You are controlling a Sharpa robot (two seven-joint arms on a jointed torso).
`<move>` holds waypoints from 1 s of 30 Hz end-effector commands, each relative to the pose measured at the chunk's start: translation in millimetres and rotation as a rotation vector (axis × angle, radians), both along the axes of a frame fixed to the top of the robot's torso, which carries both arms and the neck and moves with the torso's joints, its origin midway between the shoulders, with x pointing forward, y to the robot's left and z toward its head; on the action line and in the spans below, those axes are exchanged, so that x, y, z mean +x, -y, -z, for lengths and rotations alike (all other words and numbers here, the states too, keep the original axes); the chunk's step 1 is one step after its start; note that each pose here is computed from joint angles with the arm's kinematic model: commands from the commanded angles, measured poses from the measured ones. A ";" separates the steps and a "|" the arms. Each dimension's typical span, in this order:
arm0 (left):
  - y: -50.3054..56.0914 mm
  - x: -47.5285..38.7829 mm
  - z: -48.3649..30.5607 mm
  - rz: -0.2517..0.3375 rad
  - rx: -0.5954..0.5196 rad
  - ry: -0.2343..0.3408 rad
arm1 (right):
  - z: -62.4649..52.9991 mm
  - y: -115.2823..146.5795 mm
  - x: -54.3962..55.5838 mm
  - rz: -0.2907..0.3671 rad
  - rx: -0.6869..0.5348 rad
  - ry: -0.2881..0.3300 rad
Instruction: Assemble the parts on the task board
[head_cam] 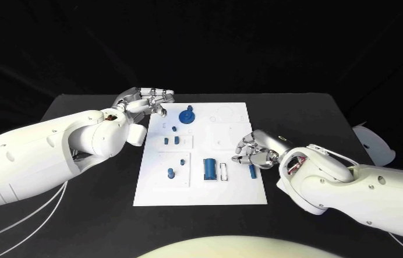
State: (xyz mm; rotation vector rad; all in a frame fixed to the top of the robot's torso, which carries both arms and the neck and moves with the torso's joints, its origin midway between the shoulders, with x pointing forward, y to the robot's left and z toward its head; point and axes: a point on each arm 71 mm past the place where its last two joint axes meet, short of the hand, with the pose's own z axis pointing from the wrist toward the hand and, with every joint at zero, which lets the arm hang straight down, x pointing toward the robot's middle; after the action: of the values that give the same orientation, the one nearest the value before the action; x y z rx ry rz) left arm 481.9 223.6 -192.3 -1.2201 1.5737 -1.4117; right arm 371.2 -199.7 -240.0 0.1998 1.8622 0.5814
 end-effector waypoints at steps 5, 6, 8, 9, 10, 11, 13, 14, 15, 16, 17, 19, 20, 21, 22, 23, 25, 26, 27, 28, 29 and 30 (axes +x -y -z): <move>1.5 0.0 -0.3 0.011 -0.008 0.001 | -0.1 22.5 -2.8 -0.030 -0.035 -0.001; 1.5 0.1 -0.1 0.011 -0.008 0.000 | 0.6 25.6 -2.8 -0.026 -0.052 0.000; 1.7 0.1 0.2 0.011 -0.007 0.000 | 2.6 31.1 -3.1 -0.017 -0.080 -0.001; 1.7 0.1 0.3 0.012 -0.007 -0.001 | 3.3 32.3 -3.4 -0.014 -0.088 -0.002; 2.0 0.1 0.5 0.012 -0.007 -0.001 | 5.2 35.0 -4.5 -0.007 -0.104 -0.003; 2.1 0.1 0.6 0.013 -0.007 -0.001 | 6.3 36.1 -5.2 -0.003 -0.111 -0.003; 2.3 0.1 0.8 0.013 -0.007 -0.002 | 8.3 38.3 -6.7 0.008 -0.123 -0.002; 2.4 0.1 0.9 0.014 -0.007 -0.002 | 9.2 39.1 -7.2 0.014 -0.128 -0.002; 2.5 0.1 1.0 0.014 -0.007 -0.002 | 10.0 39.8 -7.6 0.020 -0.132 -0.002; 2.5 0.1 1.0 0.014 -0.007 -0.003 | 10.9 40.1 -8.0 0.025 -0.135 -0.003; 2.6 0.1 1.1 0.014 -0.007 -0.003 | 11.6 40.1 -8.4 0.029 -0.136 -0.003; 2.6 0.1 1.2 0.014 -0.007 -0.003 | 12.8 39.6 -9.1 0.035 -0.139 -0.003; 2.6 0.1 1.2 0.014 -0.007 -0.003 | 13.2 39.4 -9.3 0.037 -0.142 -0.002; 2.7 0.0 1.2 0.015 -0.007 -0.003 | 13.8 39.3 -9.6 0.040 -0.146 -0.002; 2.7 0.0 1.3 0.015 -0.007 -0.003 | 14.2 39.3 -9.7 0.042 -0.149 -0.002; 2.7 0.0 1.3 0.015 -0.007 -0.004 | 14.8 39.5 -9.7 0.046 -0.153 -0.002; 2.6 0.0 1.3 0.015 -0.007 -0.004 | 16.0 39.7 -9.6 0.050 -0.163 -0.005; 2.6 0.0 1.3 0.015 -0.007 -0.004 | 16.2 39.7 -9.6 0.049 -0.165 -0.006; 2.6 0.0 1.4 0.015 -0.007 -0.004 | 16.9 39.5 -9.7 0.048 -0.171 -0.008; 2.6 0.0 1.4 0.015 -0.007 -0.004 | 17.6 39.3 -9.7 0.047 -0.177 -0.011; 2.6 -0.1 1.4 0.015 -0.007 -0.004 | 18.3 38.9 -9.9 0.045 -0.182 -0.013; 2.6 -0.1 1.4 0.015 -0.007 -0.004 | 19.1 38.4 -10.1 0.042 -0.187 -0.016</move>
State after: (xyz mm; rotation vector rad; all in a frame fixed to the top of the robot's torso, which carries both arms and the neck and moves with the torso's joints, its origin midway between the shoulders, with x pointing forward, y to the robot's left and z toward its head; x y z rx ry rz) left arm 482.2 223.4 -194.7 -1.2229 1.5800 -1.4054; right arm 361.7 -238.0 -257.3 0.1559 1.8991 0.4201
